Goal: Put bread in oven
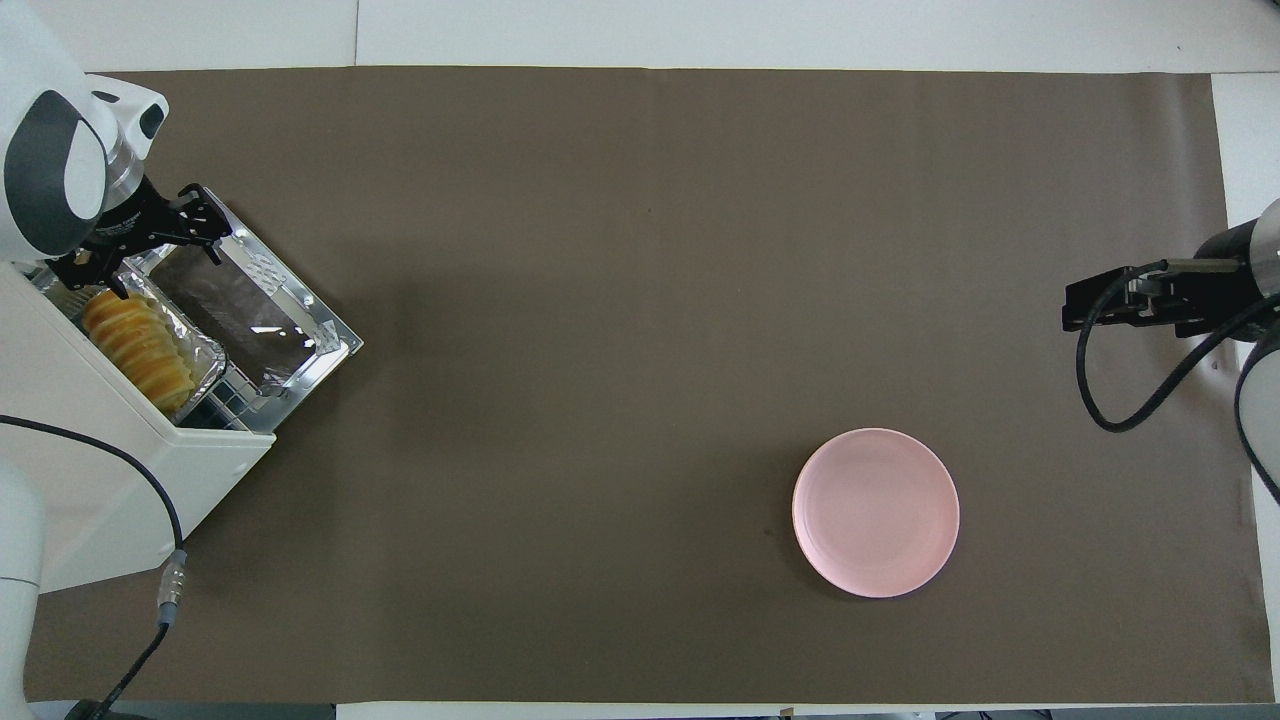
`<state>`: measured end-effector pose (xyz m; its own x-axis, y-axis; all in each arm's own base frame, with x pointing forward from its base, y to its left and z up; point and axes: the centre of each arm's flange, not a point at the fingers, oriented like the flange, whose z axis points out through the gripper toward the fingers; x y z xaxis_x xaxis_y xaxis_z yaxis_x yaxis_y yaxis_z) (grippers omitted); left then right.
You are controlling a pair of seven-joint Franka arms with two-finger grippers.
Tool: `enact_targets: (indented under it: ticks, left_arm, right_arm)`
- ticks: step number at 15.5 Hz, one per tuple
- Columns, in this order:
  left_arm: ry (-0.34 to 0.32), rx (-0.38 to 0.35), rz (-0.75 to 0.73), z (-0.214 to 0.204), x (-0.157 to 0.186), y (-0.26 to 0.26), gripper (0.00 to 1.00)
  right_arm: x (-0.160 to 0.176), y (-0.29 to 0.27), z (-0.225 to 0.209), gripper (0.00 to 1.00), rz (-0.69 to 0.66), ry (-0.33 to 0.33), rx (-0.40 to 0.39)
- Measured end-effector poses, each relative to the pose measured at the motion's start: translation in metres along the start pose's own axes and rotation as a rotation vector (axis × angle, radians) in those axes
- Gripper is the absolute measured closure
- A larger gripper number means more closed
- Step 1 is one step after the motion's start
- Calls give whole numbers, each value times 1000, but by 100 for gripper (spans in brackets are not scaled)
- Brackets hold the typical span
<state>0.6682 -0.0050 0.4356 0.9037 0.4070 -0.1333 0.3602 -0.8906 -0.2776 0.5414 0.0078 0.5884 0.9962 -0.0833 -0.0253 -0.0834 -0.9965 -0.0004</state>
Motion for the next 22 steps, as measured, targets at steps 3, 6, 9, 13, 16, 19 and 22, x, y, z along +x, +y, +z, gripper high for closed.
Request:
enact_targets:
  ticks: [3, 6, 9, 13, 16, 19, 22]
  left_arm:
    - [34, -28, 109, -28, -11, -3, 0]
    - [39, -59, 226, -62, -31, -18, 0]
    - [29, -85, 281, -86, -49, -37, 0]
    - [-6, -160, 379, -130, -97, -73, 0]
    - [-22, -205, 447, -158, -142, -91, 0]
    - [-9, -218, 471, -166, -160, -94, 0]
    - [-23, -218, 488, -158, -166, -94, 0]
  right_arm:
    - [0, 0, 0, 0, 0, 0, 0]
    - [0, 0, 0, 0, 0, 0, 0]
    - [0, 0, 0, 0, 0, 0, 0]
    - [0, 0, 0, 0, 0, 0, 0]
    - [0, 0, 0, 0, 0, 0, 0]
    - [0, 0, 0, 0, 0, 0, 0]
    - [0, 0, 0, 0, 0, 0, 0]
